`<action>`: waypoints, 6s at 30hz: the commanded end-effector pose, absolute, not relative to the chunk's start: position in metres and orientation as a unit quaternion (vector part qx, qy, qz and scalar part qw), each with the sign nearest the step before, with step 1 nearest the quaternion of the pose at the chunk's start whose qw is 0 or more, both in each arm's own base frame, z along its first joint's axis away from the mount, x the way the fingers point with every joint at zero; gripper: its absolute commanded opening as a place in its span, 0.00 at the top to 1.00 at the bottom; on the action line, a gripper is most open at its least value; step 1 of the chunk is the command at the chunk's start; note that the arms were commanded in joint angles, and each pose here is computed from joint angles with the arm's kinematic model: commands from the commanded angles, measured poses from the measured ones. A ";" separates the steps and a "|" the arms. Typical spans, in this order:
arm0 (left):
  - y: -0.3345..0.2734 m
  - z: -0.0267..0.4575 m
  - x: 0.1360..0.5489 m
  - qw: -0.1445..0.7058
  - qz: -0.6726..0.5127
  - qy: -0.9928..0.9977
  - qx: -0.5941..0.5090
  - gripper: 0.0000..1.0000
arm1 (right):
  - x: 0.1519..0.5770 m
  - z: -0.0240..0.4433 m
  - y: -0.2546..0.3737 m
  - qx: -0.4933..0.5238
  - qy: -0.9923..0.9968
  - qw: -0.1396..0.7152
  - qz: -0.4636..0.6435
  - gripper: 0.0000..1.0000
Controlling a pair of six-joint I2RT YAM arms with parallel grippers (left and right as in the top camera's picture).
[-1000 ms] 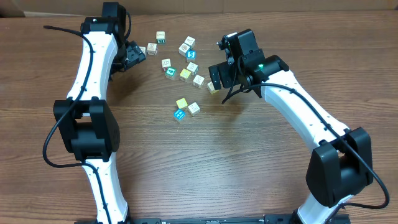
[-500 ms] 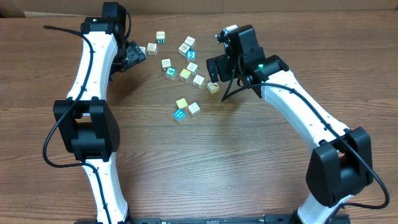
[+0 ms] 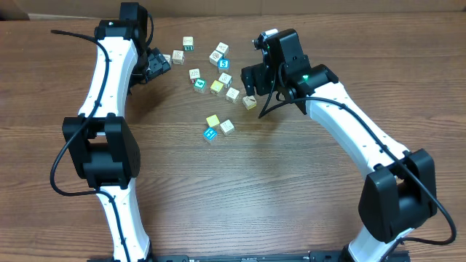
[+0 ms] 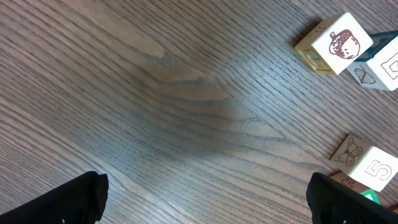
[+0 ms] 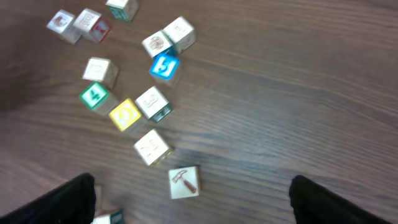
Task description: Form a circle
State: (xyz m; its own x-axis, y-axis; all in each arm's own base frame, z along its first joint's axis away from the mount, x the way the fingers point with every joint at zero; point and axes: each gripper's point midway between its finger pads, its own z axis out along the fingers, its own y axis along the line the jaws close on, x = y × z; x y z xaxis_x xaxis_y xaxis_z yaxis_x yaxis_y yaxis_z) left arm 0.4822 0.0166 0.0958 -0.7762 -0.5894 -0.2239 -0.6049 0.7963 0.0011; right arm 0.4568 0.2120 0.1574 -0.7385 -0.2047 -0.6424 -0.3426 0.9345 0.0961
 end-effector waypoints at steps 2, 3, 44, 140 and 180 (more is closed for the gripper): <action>0.019 0.106 0.485 0.120 0.037 0.940 -0.318 0.01 | 0.451 0.257 0.218 -0.128 0.895 0.398 0.158 0.30; 0.019 0.106 0.485 0.120 0.037 0.940 -0.318 0.00 | 0.449 0.274 0.216 -0.127 0.891 0.406 0.158 0.38; 0.019 0.106 0.485 0.120 0.037 0.940 -0.318 0.00 | 0.547 0.105 0.268 -0.171 0.931 0.296 0.130 0.23; 0.019 0.106 0.485 0.120 0.037 0.940 -0.318 0.01 | 0.541 0.030 0.197 -0.130 0.970 0.206 0.019 0.40; 0.019 0.106 0.485 0.120 0.037 0.940 -0.318 0.00 | 0.558 0.061 0.205 -0.141 0.956 0.258 0.028 0.71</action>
